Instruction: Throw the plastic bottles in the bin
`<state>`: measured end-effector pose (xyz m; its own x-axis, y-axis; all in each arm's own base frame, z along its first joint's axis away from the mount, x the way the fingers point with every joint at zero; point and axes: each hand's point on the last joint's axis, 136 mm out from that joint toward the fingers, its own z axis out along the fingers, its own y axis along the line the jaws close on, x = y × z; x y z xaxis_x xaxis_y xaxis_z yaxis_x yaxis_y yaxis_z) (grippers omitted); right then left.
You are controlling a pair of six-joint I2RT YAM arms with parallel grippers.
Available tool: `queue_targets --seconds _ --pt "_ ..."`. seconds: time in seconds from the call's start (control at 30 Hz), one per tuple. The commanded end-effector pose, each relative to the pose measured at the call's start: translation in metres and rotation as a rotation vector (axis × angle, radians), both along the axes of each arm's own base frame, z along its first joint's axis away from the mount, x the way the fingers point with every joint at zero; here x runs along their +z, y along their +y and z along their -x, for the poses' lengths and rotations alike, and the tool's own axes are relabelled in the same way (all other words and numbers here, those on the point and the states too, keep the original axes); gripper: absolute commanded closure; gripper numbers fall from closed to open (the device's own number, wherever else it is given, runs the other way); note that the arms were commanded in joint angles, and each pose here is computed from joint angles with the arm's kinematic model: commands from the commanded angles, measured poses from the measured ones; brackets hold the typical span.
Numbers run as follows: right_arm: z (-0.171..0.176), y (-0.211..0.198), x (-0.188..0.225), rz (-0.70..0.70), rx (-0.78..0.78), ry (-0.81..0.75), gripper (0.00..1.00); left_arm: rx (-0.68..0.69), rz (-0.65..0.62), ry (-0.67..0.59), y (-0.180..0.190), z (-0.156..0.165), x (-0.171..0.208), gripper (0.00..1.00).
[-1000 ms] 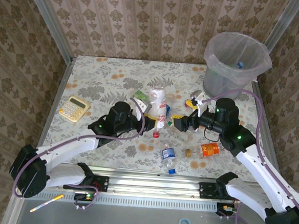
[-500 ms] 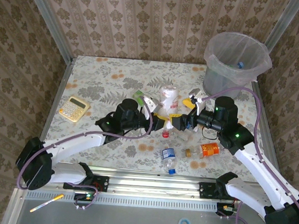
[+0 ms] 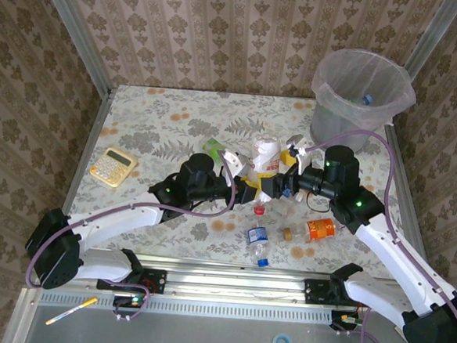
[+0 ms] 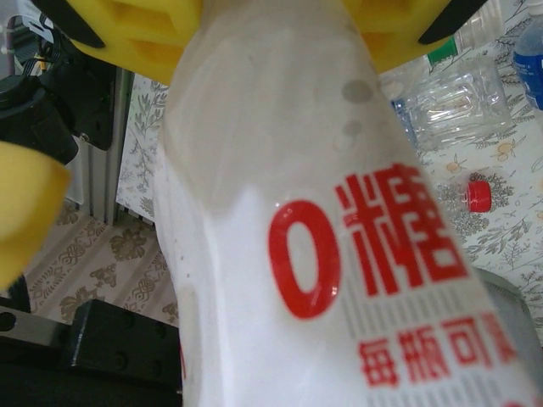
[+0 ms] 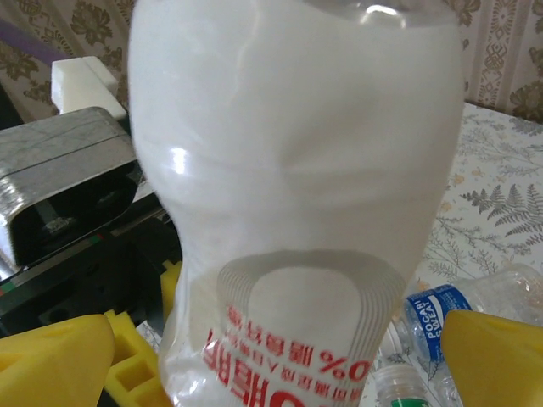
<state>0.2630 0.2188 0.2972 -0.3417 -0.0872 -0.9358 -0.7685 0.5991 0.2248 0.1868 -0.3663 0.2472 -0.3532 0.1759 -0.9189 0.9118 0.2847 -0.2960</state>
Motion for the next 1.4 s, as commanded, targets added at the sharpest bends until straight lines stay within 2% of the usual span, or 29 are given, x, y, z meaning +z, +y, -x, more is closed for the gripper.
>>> queue_targets --seconds 0.0,0.27,0.47,0.77,1.13,1.2,1.23,1.3,1.37 --pt "-0.003 0.003 0.016 -0.034 0.009 -0.039 0.01 -0.041 0.066 -0.042 -0.009 0.005 0.025 0.75" --pt "-0.005 0.005 0.017 -0.048 0.017 -0.032 0.10 -0.055 0.073 -0.044 -0.013 0.008 0.026 0.75" --pt "-0.005 0.005 0.017 -0.053 0.015 -0.033 0.24 -0.071 0.078 -0.039 -0.014 0.011 0.025 0.75" --pt "-0.006 0.006 0.015 -0.055 0.019 -0.028 0.38 -0.112 0.092 -0.022 -0.019 0.015 0.025 0.75" --pt "-0.002 0.005 0.015 -0.054 0.028 -0.023 0.78 -0.125 0.103 -0.014 -0.021 0.015 0.025 0.71" --pt "-0.002 0.004 0.016 -0.053 0.024 -0.028 0.83 -0.117 0.101 -0.005 -0.020 0.013 0.023 0.67" --pt "-0.002 0.004 0.016 -0.052 0.023 -0.030 0.84 -0.111 0.100 -0.003 -0.019 0.012 0.023 0.62" --pt "-0.001 0.002 0.017 -0.053 0.017 -0.036 0.85 -0.095 0.101 0.003 -0.018 0.009 0.023 0.43" --pt "-0.002 0.000 0.017 -0.051 0.007 -0.039 0.85 -0.079 0.096 0.009 -0.016 0.006 0.021 0.20"
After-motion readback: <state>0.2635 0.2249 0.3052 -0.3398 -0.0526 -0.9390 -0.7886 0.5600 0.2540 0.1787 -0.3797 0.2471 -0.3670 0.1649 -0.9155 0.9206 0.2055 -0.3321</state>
